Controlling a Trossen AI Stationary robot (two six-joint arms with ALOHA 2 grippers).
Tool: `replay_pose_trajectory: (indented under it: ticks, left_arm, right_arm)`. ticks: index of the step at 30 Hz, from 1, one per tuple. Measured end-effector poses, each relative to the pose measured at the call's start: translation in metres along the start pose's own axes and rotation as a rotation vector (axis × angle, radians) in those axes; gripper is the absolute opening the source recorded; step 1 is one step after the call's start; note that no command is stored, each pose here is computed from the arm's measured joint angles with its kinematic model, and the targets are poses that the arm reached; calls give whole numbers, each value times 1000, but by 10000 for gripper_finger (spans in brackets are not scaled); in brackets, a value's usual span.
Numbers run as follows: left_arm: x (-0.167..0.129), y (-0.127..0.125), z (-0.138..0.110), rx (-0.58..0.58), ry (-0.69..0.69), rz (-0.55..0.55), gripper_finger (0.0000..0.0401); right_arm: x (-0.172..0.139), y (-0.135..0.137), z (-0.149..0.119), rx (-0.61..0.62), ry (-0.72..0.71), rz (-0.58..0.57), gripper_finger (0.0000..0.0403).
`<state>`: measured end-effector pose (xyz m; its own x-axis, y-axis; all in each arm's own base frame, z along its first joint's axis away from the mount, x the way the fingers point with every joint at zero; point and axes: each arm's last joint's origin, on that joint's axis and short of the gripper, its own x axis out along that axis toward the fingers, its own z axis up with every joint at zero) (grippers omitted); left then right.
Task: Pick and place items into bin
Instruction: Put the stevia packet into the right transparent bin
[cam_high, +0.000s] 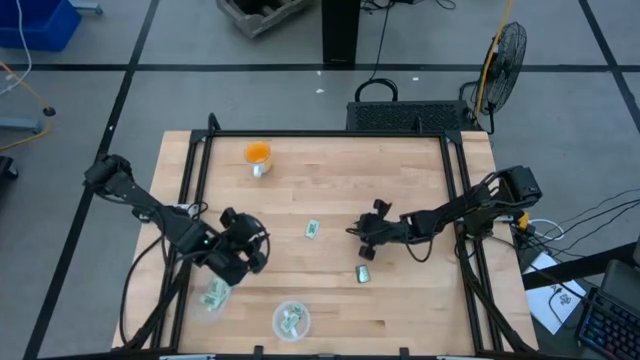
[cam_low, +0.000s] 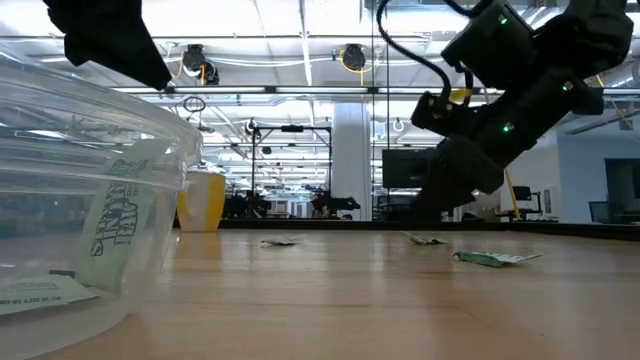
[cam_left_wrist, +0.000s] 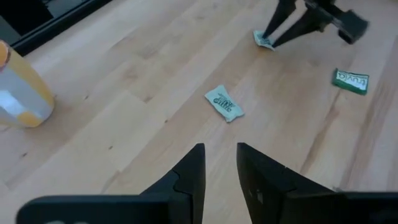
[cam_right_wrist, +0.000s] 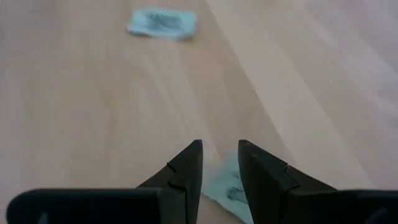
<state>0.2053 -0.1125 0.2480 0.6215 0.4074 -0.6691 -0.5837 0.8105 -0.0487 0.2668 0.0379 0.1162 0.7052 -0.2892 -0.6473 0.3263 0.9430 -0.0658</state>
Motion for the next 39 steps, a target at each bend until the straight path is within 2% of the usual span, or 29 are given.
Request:
replay_pose_trajectory:
  ticks: [4,29,39]
  left_arm:
    - [2,1,2,-9,0,10,97]
    - [4,3,3,4,23,7,97]
    - [4,3,3,6,24,6,97]
  right_arm:
    - [0,1,1,-1,-63,55,98]
    - [10,-9,-20,-9,19,11,98]
    - [16,-8,-22,9,-9,-2,88]
